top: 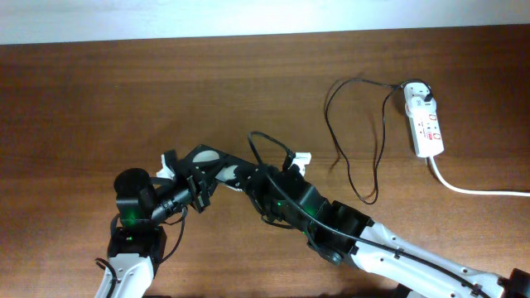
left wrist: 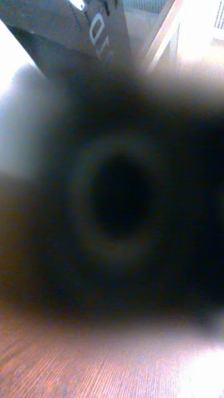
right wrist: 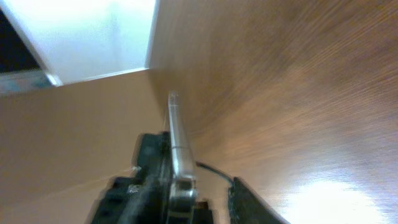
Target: Plug charger to phone and switch on socket
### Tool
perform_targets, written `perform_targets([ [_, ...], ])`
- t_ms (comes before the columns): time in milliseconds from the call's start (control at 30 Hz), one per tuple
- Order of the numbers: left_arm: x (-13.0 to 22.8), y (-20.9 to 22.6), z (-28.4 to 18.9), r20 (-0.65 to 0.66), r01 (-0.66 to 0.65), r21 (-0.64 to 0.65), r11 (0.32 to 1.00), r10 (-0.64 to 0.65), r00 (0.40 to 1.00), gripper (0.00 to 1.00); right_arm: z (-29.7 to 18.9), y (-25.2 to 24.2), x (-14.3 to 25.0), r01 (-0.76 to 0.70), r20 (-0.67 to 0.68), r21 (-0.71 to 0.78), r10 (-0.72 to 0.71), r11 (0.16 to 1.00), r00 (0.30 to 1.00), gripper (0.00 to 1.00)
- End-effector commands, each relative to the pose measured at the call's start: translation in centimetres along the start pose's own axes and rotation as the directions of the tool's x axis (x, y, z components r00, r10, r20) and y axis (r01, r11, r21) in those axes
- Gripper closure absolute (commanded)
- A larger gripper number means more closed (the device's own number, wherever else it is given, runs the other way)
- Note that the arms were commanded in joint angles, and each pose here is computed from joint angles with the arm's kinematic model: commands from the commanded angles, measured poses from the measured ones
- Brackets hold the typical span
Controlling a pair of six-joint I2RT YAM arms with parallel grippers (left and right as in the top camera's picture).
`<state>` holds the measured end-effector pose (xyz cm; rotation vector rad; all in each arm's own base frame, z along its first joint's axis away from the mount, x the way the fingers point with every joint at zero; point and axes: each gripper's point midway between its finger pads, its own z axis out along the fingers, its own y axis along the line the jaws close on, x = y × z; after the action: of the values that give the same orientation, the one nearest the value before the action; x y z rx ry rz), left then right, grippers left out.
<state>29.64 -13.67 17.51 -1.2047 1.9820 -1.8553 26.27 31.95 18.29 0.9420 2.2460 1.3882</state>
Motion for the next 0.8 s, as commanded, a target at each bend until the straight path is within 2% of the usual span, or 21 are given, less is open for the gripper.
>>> perform_targets([
  [0,-0.4,0.1,-0.1,0.031,-0.087,-0.008,0.996,0.087,0.996,1.0,-0.4,-3.6,0.2,0.047,-0.014,0.151,-0.045,0.987,0.999,0.49],
  [67,-1.0,1.6,-0.1,0.05,-0.123,-0.068,0.99,0.126,0.991,1.0,-0.9,-6.0,-1.0,0.052,0.044,0.247,-0.064,0.968,0.997,0.29],
  [100,-1.4,2.9,-0.3,0.061,-0.178,-0.119,0.977,0.186,0.981,1.0,-1.6,-7.8,-2.4,0.055,0.11,0.324,-0.096,0.944,0.989,0.12],
  [133,-1.7,3.9,-0.4,0.064,-0.194,-0.158,0.968,0.206,0.976,1.0,-2.3,-9.0,-3.4,0.057,0.157,0.38,-0.125,0.923,0.98,0.03],
  [233,-1.6,7.0,-1.0,0.06,-0.133,-0.269,0.954,0.154,0.986,1.0,-4.7,-12.2,-6.2,0.062,0.263,0.531,-0.233,0.845,0.936,0.01],
  [333,-0.1,8.1,-0.2,-0.001,-0.205,-0.308,0.929,0.216,0.976,1.0,-6.7,-14.0,-7.8,0.073,0.296,0.628,-0.325,0.774,0.898,0.01],
  [433,0.1,8.6,0.7,0.03,-0.256,-0.345,0.903,0.283,0.959,1.0,-6.5,-12.1,-8.9,0.358,0.128,0.674,-0.58,0.646,0.805,0.01],
  [467,0.1,8.4,0.8,0.028,-0.264,-0.337,0.904,0.29,0.957,1.0,-6.5,-11.4,-9.2,0.387,0.101,0.672,-0.596,0.631,0.796,0.01],
  [533,0.0,7.9,1.2,0.027,-0.289,-0.316,0.904,0.312,0.95,1.0,-6.7,-8.8,-11.3,0.411,0.066,0.659,-0.593,0.63,0.802,0.01],
  [633,-0.4,8.0,2.0,0.011,-0.294,-0.304,0.906,0.312,0.95,1.0,-8.8,-4.5,-17.3,0.356,0.148,0.642,-0.565,0.68,0.812,0.01],
  [767,-0.6,8.3,3.7,-0.035,-0.32,-0.268,0.909,0.322,0.946,1.0,-9.8,-1.9,-24.8,0.31,0.269,0.641,-0.584,0.702,0.766,0.03],
])
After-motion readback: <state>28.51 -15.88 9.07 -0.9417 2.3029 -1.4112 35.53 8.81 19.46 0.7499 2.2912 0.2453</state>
